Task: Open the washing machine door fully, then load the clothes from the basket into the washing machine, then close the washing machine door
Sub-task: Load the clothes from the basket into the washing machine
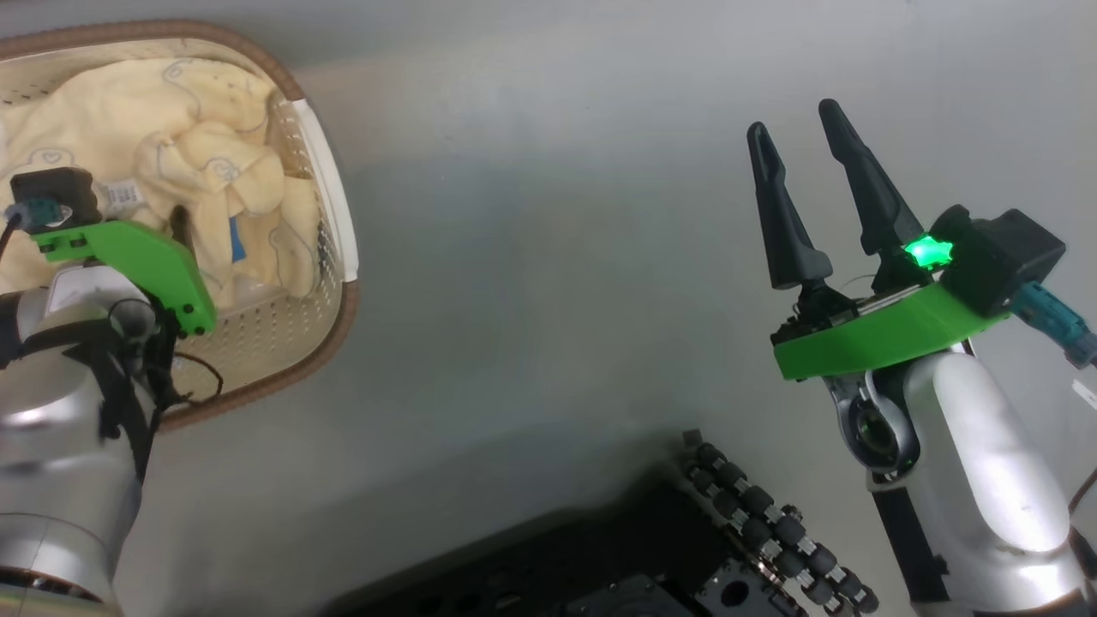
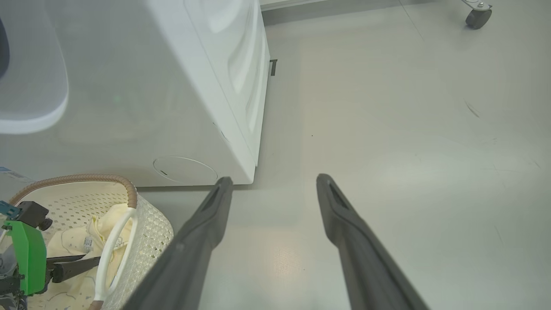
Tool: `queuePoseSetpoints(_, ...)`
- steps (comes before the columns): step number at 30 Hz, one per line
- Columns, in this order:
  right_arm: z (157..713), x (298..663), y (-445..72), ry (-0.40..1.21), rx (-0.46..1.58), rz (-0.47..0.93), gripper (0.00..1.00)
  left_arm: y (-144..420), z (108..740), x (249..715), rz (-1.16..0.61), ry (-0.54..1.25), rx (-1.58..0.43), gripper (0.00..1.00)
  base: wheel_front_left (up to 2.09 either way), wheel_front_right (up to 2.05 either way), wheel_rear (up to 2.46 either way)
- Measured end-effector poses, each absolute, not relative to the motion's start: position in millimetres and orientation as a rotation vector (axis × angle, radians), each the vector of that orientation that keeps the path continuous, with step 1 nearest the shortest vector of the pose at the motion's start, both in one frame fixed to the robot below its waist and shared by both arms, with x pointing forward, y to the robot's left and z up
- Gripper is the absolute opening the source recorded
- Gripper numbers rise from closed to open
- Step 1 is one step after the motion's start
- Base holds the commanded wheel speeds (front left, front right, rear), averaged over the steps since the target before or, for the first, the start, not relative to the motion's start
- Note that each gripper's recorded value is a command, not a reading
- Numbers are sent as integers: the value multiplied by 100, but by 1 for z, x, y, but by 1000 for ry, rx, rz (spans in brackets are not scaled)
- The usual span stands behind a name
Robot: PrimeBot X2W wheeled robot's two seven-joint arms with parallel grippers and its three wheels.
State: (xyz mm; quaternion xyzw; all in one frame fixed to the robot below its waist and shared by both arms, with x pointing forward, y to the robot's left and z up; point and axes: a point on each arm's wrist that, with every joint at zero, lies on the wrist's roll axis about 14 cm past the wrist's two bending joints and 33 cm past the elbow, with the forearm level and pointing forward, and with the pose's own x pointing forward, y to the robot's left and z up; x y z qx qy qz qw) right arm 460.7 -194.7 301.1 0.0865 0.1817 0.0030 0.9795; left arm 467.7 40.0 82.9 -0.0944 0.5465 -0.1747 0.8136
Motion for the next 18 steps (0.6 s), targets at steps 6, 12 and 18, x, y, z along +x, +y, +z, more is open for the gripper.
queuePoseSetpoints(6, 294, 456, -202, 388, 174, -16, 100, 32, 65, 470, -349, 1199, -223, 100, 0, 0, 0)
queuePoseSetpoints(12, 299, 458, -205, 376, 177, -24, 100, 31, 66, 472, -319, 1200, -246, 0, 0, 0, 0)
queuePoseSetpoints(18, 309, 462, -208, 346, 178, -30, 100, 36, 77, 473, -308, 1180, -245, 0, 0, 0, 0)
